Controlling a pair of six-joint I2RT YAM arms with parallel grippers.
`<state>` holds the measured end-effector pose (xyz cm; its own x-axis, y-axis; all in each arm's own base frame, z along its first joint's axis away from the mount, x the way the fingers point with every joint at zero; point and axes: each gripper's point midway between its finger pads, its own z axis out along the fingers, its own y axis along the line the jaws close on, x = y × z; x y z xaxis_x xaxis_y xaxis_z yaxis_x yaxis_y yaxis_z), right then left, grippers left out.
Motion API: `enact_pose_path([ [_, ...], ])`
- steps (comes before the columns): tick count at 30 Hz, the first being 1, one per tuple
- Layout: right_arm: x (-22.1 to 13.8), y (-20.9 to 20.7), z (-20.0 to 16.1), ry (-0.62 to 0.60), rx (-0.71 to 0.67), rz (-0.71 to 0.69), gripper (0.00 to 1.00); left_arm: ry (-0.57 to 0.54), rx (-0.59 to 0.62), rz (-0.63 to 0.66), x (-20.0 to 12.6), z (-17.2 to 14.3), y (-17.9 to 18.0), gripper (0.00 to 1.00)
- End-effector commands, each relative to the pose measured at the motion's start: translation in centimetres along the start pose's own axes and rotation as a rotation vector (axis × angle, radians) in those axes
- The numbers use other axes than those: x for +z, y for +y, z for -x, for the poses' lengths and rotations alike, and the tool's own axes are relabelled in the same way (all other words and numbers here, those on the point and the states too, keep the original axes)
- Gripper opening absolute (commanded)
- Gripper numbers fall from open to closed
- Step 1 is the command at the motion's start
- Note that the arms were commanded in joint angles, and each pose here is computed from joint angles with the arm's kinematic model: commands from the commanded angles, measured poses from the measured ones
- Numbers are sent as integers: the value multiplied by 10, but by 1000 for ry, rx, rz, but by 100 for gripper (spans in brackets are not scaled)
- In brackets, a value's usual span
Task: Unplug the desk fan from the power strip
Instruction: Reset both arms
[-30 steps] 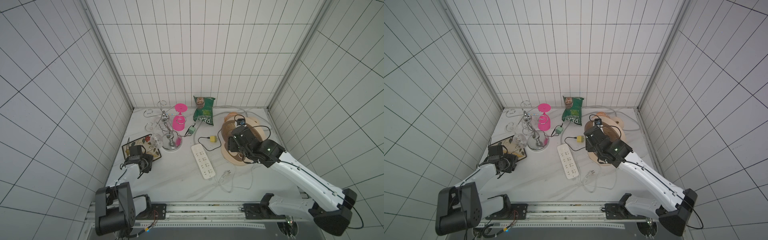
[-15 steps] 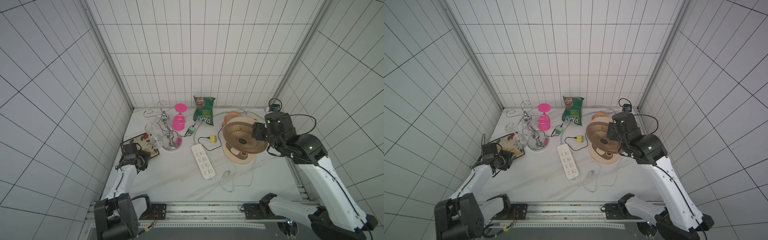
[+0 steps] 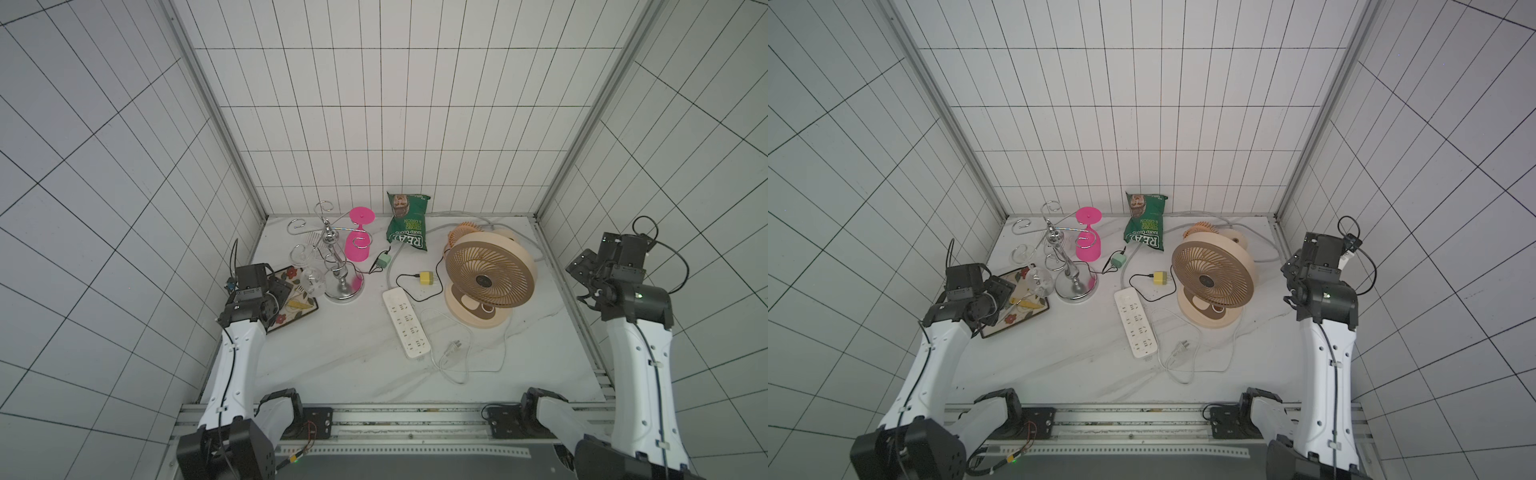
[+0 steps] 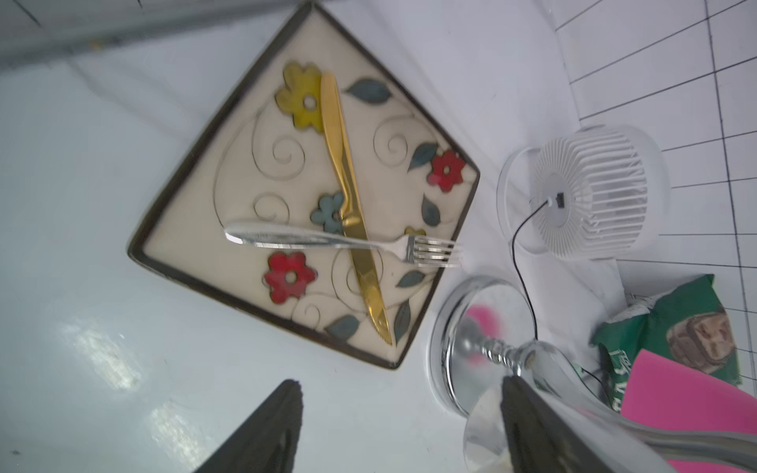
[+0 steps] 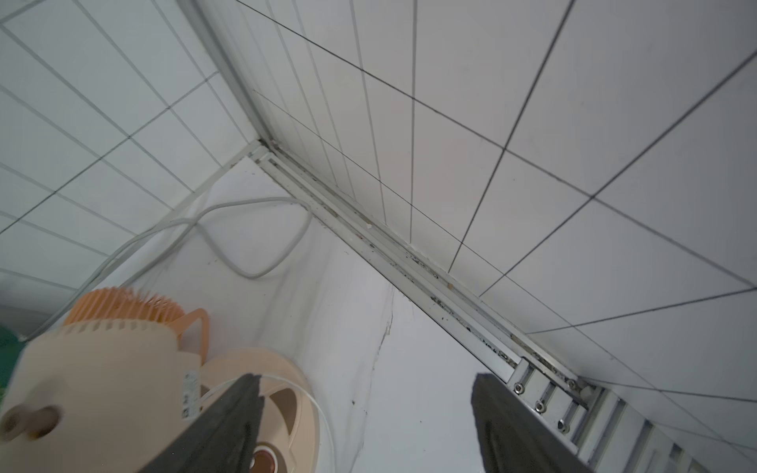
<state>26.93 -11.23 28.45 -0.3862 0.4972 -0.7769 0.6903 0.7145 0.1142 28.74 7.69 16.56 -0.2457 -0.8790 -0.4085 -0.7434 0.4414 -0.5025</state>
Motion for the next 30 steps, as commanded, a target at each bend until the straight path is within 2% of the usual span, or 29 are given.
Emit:
enact_pose_path([
  [1, 51, 9, -15, -92, 51, 46, 88, -175, 83, 105, 7, 35, 14, 95],
  [4, 90, 30, -54, -111, -84, 165, 89, -263, 139, 98, 21, 51, 8, 98],
  [9, 111, 59, -86, -240, -209, 320, 91, -368, 275, 68, 37, 63, 1, 98],
  [15, 137, 81, -111, -264, -282, 428, 88, -430, 372, 17, 56, 58, -4, 98],
  [17, 139, 92, -113, -257, -274, 474, 86, -429, 400, 10, 69, 52, -6, 98],
  [19, 139, 101, -121, -300, -267, 524, 86, -444, 442, -10, 77, 46, -14, 98],
  [23, 145, 113, -133, -360, -318, 521, 88, -469, 590, -23, 95, 31, -32, 98],
  [25, 148, 113, -137, -301, -339, 498, 88, -474, 612, -43, 98, 28, -40, 98],
  [27, 150, 111, -133, -331, -315, 489, 91, -497, 616, -88, 98, 28, -49, 99],
  [30, 153, 113, -136, -288, -332, 484, 92, -484, 615, -135, 104, 24, -59, 99],
])
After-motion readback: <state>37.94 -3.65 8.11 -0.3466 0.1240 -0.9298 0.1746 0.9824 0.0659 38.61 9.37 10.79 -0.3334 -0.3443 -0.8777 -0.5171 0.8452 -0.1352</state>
